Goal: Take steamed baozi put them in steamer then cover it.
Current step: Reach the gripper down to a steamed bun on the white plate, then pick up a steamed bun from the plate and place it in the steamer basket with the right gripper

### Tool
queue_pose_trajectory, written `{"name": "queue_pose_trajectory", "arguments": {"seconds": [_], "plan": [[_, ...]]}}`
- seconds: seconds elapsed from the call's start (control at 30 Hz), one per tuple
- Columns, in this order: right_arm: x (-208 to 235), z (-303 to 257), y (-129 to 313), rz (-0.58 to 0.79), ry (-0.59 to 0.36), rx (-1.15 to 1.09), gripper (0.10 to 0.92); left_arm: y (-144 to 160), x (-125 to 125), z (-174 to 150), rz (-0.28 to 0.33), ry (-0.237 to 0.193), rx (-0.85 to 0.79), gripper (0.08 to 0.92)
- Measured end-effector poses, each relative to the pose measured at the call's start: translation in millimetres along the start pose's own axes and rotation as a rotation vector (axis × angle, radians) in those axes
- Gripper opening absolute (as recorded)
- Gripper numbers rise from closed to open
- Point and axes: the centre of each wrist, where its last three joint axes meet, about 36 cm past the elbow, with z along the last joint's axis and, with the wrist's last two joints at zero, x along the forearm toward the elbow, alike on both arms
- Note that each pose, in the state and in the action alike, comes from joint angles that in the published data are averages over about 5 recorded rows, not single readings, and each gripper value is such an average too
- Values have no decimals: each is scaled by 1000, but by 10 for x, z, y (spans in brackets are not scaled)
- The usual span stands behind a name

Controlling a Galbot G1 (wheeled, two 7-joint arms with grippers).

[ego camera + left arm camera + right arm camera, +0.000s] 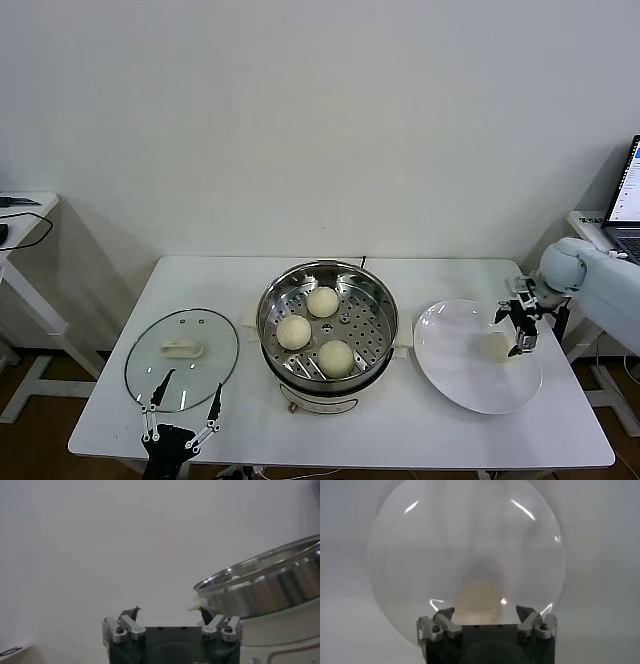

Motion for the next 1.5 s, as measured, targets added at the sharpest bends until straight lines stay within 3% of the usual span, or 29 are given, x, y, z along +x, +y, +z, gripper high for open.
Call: {"name": "queue_pose_trajectory", "arguments": {"seconds": [0.17,0.37,0.73,1.07,1.33,1.5], "plan": [[-80,-20,10,0,6,2,801,3,-5,1,-5,-1,1,823],[-131,-38,20,-4,7,1,703,4,-8,4,-6,-1,0,823],[28,-84,-46,2,3,23,673,10,-19,14,-7,-3,-1,823],[909,-489,-384,-9,-45,120,670,29,-70,20,-7,-11,-3,823],[1805,-1309,-580,-10,-101,266,670,16,-97,-3,-3,-22,2,823],[2139,-1931,-582,-28,-128,364,669,22,-105,-2,-3,-23,0,823]]}}
